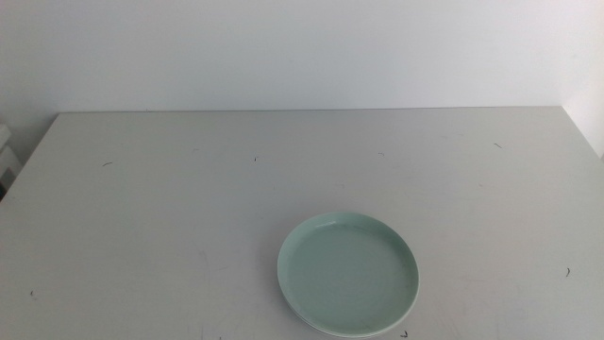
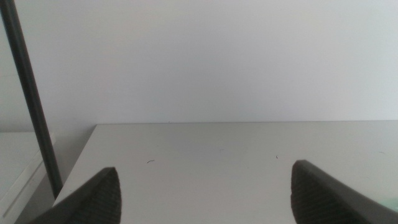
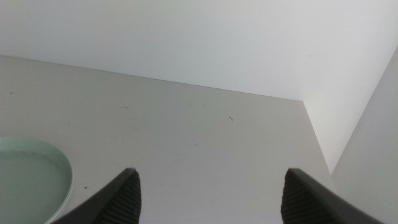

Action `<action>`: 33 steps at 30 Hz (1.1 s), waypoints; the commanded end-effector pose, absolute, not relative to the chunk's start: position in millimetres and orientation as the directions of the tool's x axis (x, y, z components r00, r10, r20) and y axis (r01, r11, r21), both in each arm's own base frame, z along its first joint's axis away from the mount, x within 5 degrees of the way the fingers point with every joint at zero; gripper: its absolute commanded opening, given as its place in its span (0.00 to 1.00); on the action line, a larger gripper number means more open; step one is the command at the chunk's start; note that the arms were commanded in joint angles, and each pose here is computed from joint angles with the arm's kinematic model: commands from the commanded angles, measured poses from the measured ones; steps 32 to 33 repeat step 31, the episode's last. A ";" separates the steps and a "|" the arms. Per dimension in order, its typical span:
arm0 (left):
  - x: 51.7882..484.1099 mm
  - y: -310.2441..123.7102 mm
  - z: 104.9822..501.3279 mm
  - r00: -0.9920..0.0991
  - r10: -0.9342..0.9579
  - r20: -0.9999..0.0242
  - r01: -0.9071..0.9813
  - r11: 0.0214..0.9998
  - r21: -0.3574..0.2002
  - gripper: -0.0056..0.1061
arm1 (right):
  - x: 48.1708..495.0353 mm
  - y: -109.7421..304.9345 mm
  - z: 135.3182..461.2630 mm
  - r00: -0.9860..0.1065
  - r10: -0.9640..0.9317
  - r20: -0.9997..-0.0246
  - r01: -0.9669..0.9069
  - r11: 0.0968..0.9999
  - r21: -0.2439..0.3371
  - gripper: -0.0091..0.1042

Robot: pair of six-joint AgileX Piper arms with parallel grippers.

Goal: Stack the three bowls on top of each other.

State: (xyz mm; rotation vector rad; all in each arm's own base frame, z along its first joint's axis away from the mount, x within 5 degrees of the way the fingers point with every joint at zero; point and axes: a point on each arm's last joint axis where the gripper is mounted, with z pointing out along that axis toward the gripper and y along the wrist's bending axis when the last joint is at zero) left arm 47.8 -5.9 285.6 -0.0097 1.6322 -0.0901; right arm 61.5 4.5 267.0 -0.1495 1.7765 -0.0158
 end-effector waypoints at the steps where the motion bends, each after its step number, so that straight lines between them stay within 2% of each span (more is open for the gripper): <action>1: 48.5 -4.8 297.3 0.021 -0.089 -0.996 0.044 0.995 -0.088 0.93 | 62.9 3.9 281.3 -0.107 -0.116 -0.987 -0.076 0.991 -0.108 0.59; 5: 51.1 -3.7 282.7 0.017 -0.076 -0.997 0.031 0.997 -0.076 0.93 | 60.6 2.9 279.5 -0.088 -0.136 -0.987 -0.065 0.989 -0.131 0.59; 8: 53.5 -1.4 264.4 0.056 -0.052 -0.997 0.009 0.999 -0.052 0.93 | 52.9 1.4 272.3 -0.053 -0.169 -0.984 -0.051 0.985 -0.166 0.59; 10: 54.9 0.1 248.9 0.093 -0.040 -0.995 -0.007 0.999 -0.041 0.93 | 49.7 1.3 263.8 -0.032 -0.167 -0.986 -0.049 0.985 -0.165 0.59; 13: 55.7 1.2 226.6 0.111 -0.036 -0.993 -0.018 0.999 -0.038 0.93 | 48.8 1.9 241.6 -0.041 -0.146 -0.988 -0.057 0.988 -0.144 0.59; 16: 55.9 1.3 208.1 0.084 -0.038 -0.996 -0.019 0.999 -0.040 0.93 | 49.9 2.9 216.2 -0.077 -0.113 -0.991 -0.069 0.992 -0.107 0.59; 19: 55.4 0.3 200.8 0.032 -0.040 -0.999 -0.011 0.999 -0.040 0.93 | 51.3 3.7 199.2 -0.111 -0.087 -0.990 -0.078 0.994 -0.079 0.59; 22: 55.4 0.3 200.8 0.034 -0.052 -0.998 -0.011 0.999 -0.053 0.93 | 52.7 4.6 188.5 -0.143 -0.059 -0.988 -0.084 0.995 -0.047 0.59; 33: 55.5 0.3 200.9 0.035 -0.054 -0.998 -0.011 0.998 -0.054 0.93 | 53.1 4.3 183.7 -0.158 -0.071 -0.985 -0.083 0.995 -0.058 0.59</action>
